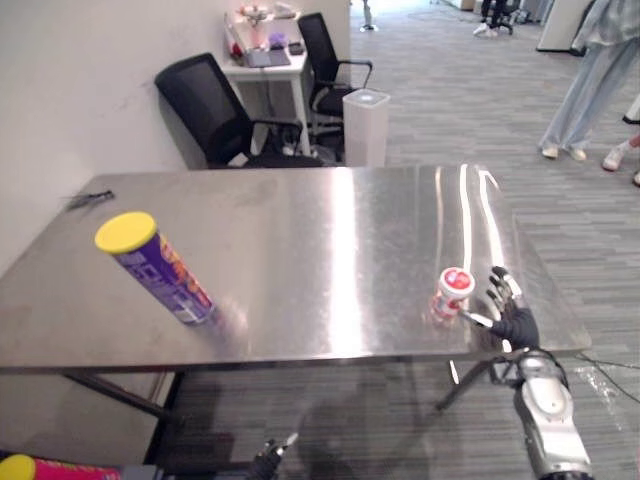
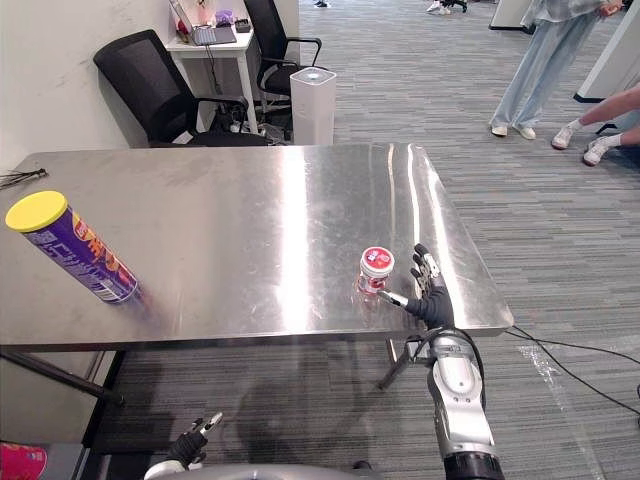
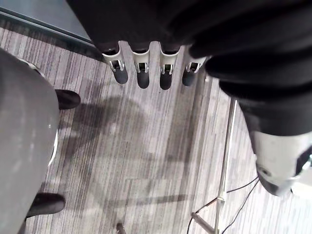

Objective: Put the gum and the chips on the shelf.

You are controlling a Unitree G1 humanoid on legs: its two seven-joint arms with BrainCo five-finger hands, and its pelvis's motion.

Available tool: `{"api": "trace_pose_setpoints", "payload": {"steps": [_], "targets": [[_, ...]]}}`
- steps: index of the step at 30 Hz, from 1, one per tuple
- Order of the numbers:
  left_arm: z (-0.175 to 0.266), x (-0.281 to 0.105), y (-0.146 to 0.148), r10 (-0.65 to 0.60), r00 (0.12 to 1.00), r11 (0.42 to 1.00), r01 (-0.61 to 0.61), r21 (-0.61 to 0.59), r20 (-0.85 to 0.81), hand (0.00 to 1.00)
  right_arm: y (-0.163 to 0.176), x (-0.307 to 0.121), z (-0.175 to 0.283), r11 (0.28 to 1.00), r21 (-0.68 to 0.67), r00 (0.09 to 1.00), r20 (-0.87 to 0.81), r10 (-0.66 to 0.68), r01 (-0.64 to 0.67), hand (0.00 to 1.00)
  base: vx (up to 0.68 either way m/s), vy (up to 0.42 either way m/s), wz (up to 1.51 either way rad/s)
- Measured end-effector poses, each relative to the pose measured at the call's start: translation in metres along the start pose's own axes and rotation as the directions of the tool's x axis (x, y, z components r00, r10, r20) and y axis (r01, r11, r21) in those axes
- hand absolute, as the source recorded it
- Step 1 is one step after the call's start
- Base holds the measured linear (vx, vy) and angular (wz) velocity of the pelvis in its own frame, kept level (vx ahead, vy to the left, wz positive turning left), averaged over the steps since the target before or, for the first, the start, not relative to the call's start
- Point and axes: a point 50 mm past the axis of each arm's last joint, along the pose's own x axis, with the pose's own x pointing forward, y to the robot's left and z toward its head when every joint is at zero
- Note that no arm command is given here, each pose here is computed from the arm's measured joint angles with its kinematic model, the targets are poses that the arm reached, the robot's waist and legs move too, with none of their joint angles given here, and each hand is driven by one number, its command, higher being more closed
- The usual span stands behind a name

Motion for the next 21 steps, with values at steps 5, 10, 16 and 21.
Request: {"api": "trace_pose_setpoints", "payload": {"steps": [5, 10, 16, 21], "targets": [[0.004, 0.001, -0.002, -0.009, 1.0, 0.999, 0.008, 0.032, 0.009, 0.0, 0.006, 0.009, 0.004, 1.0, 0.006, 1.0, 0.018, 0.02, -0.02, 0.0, 0.0, -0.009, 0.03], [0.007, 0.002, -0.002, -0.011, 1.0, 0.999, 0.011, 0.039, 0.018, 0.0, 0.013, 0.016, 0.006, 0.999, 0.002, 0.999, 0.03, 0.042, -0.042, 0.0, 0.0, -0.013, 0.04], [0.006, 0.002, -0.003, -0.011, 1.0, 0.999, 0.01, 0.039, 0.014, 0.0, 0.025, 0.019, 0.005, 0.995, -0.012, 0.995, 0.021, 0.096, -0.095, 0.0, 0.0, 0.0, 0.0], [0.009, 0.003, -0.004, -0.014, 1.0, 0.999, 0.013, 0.04, 0.021, 0.0, 0.035, 0.019, 0.005, 0.99, -0.01, 0.99, 0.018, 0.141, -0.14, 1.0, 0.0, 0.0, 0.0]]}}
